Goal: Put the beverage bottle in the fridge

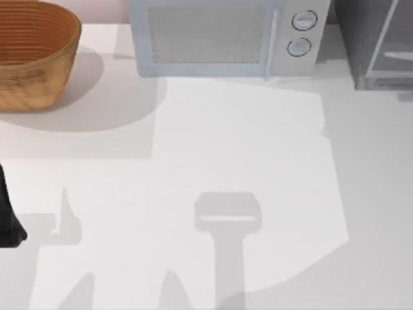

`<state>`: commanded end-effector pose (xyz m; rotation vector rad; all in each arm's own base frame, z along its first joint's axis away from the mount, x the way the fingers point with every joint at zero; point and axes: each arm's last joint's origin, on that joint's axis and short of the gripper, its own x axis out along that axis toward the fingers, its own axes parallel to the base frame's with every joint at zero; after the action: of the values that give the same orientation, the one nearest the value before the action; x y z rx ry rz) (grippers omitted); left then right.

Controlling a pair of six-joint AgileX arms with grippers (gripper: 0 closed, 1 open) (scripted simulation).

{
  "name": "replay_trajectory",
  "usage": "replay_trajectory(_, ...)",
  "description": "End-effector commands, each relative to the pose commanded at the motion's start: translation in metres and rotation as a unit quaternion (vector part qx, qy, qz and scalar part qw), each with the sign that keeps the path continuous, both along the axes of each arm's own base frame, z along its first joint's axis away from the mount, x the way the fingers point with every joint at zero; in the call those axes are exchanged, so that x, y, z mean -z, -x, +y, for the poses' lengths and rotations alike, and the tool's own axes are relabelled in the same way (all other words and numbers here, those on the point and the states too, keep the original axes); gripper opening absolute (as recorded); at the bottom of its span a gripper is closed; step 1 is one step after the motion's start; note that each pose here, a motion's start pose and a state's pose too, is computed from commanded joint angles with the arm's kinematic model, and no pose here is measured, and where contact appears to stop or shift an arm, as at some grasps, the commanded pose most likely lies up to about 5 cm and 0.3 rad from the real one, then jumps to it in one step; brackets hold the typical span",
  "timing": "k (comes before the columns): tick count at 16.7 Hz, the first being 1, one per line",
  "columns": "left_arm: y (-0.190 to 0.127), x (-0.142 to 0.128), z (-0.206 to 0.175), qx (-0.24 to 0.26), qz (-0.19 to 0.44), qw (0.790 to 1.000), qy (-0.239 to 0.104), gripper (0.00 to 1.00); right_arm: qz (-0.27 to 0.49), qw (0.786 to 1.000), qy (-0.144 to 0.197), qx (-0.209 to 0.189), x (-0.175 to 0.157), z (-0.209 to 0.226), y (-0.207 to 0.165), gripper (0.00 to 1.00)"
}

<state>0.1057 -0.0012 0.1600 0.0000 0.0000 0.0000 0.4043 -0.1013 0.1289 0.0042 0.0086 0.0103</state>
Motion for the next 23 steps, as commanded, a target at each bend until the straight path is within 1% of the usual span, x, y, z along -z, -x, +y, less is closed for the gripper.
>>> replay_trajectory(2, 0.0, 0.0, 0.0, 0.0, 0.0, 1.0, 0.0, 1.0, 0.002, 1.0, 0.0, 0.0, 0.001, 0.0, -0.004, 0.01)
replay_trajectory(4, 0.0, 0.0, 0.0, 0.0, 0.0, 1.0, 0.0, 1.0, 0.006, 1.0, -0.001, 0.001, 0.005, -0.002, -0.016, 0.01)
replay_trajectory(9, 0.0, 0.0, 0.0, 0.0, 0.0, 1.0, 0.0, 1.0, -0.009, 1.0, 0.003, -0.001, -0.003, -0.003, -0.074, 0.01)
replay_trajectory(11, 0.0, 0.0, 0.0, 0.0, 0.0, 1.0, 0.0, 1.0, -0.006, 1.0, 0.002, -0.002, -0.002, -0.002, -0.09, 0.01)
replay_trajectory(13, 0.0, 0.0, 0.0, 0.0, 0.0, 1.0, 0.0, 1.0, -0.001, 1.0, 0.0, -0.001, 0.0, -0.001, -0.099, 0.01)
replay_trajectory(17, 0.0, 0.0, 0.0, 0.0, 0.0, 1.0, 0.0, 1.0, 0.0, 1.0, 0.0, 0.0, 0.0, -0.001, -0.1, 0.01)
replay_trajectory(23, 0.0, 0.0, 0.0, 0.0, 0.0, 1.0, 0.0, 1.0, 0.0, 1.0, 0.0, 0.0, 0.0, -0.001, -0.1, 0.46)
